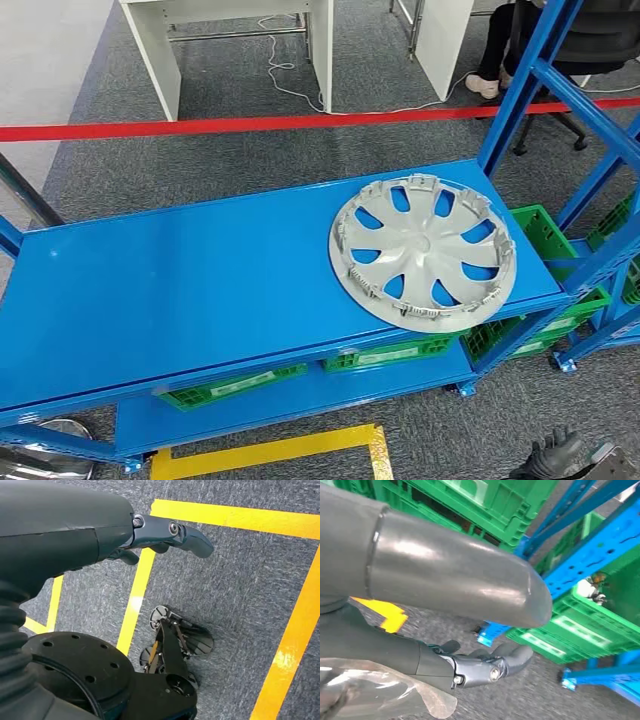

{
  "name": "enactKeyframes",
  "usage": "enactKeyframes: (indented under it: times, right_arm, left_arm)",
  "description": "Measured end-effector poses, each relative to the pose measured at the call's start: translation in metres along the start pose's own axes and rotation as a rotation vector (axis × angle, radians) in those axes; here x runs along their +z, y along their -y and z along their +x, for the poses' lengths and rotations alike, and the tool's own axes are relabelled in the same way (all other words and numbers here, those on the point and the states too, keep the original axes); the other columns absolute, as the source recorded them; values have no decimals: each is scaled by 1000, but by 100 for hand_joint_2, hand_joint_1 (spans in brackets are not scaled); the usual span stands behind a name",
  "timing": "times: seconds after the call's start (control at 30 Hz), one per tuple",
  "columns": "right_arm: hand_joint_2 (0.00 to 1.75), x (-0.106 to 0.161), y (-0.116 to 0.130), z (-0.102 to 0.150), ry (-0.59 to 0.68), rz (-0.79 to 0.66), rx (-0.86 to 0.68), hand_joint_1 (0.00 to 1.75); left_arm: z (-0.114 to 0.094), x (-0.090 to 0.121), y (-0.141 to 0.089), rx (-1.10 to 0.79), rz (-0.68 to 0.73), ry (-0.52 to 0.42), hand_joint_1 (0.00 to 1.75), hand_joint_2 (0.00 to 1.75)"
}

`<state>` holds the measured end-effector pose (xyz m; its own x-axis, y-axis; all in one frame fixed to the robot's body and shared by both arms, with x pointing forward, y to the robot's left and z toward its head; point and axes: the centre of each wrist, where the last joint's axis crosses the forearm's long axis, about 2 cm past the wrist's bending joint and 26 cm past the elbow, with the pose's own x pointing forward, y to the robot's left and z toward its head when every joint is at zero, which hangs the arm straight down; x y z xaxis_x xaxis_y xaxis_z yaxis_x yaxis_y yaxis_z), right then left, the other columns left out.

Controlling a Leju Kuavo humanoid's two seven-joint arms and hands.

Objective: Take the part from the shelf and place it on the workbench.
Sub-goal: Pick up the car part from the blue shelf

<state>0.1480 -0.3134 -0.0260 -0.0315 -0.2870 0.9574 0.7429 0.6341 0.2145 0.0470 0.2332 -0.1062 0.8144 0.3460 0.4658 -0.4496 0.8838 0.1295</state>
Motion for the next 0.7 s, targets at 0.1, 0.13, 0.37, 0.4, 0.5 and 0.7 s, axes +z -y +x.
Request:
enactKeyframes:
  times: [0.1,0.13,0.37,0.4,0.5,0.7]
  right_arm:
    - [0,-2,0,10,59,7,21,0]
    - [0,-4,0,14,89,10,35,0]
    - [0,-10,1,53,322,16,146,0]
    - [0,-11,1,58,356,19,164,0]
    - [0,-12,-2,74,460,32,219,0]
    - [0,-16,-10,101,652,88,356,0]
  left_arm:
    - [0,0,0,-3,-2,1,0,0]
    - [0,0,1,-4,-4,1,0,0]
    - [1,0,2,-3,-15,2,0,0]
    - [1,0,3,-2,-17,2,0,0]
    - [1,0,3,-1,-21,1,0,0]
    - [1,0,3,-5,-33,0,0,0]
